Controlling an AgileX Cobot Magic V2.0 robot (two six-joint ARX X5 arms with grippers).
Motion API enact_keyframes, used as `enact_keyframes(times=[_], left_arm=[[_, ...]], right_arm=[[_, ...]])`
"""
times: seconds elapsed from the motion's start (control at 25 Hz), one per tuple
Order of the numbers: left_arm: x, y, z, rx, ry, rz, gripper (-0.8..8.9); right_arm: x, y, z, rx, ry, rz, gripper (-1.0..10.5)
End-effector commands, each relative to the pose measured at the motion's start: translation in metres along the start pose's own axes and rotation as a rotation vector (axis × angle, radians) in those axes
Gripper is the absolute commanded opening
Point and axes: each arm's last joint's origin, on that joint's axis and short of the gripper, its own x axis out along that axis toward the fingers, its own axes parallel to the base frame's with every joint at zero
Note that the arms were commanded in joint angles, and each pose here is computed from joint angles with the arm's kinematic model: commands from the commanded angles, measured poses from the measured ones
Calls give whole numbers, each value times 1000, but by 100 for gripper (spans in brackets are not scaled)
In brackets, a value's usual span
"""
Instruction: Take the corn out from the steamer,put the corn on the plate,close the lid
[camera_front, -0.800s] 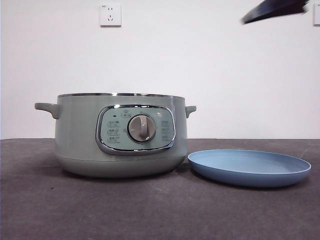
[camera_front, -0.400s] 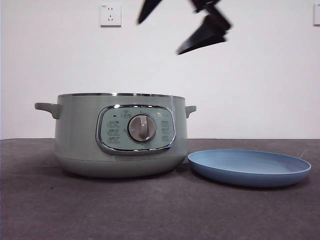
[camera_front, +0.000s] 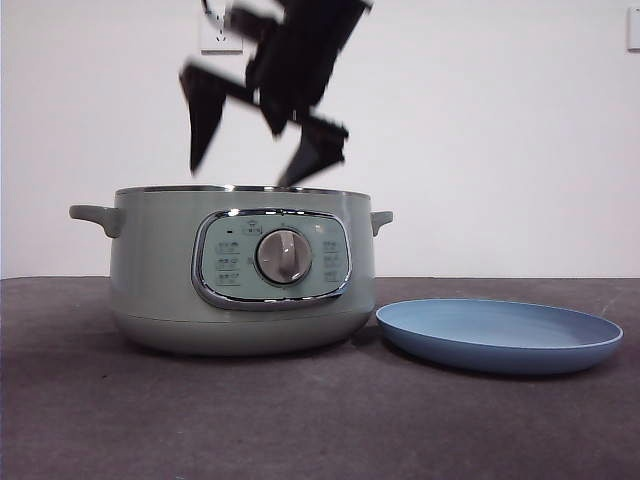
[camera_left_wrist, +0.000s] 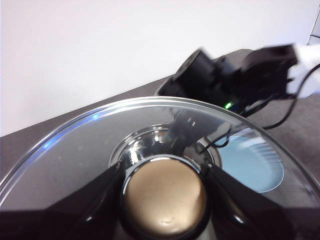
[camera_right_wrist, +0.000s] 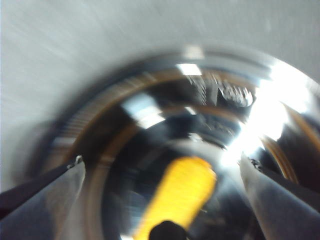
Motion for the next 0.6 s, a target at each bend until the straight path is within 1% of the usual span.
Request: enact_keyframes(times=[0.04, 0.24, 0.32, 0.48, 0.6], left_arm=[[-7, 0, 6, 22, -69, 12, -8], [-7, 0, 6, 22, -69, 12, -8], [-7, 0, 6, 22, -69, 12, -8], [-7, 0, 6, 22, -69, 12, -8], [-7, -1, 6, 21, -68, 12, -8]], right_arm=[[23, -1, -10, -19, 50, -23, 657], [47, -3, -23, -15, 105, -29, 653], [56, -4, -29, -13, 134, -31, 621], [64, -3, -34, -15, 161, -34, 609], [64, -3, -34, -15, 164, -31, 351]])
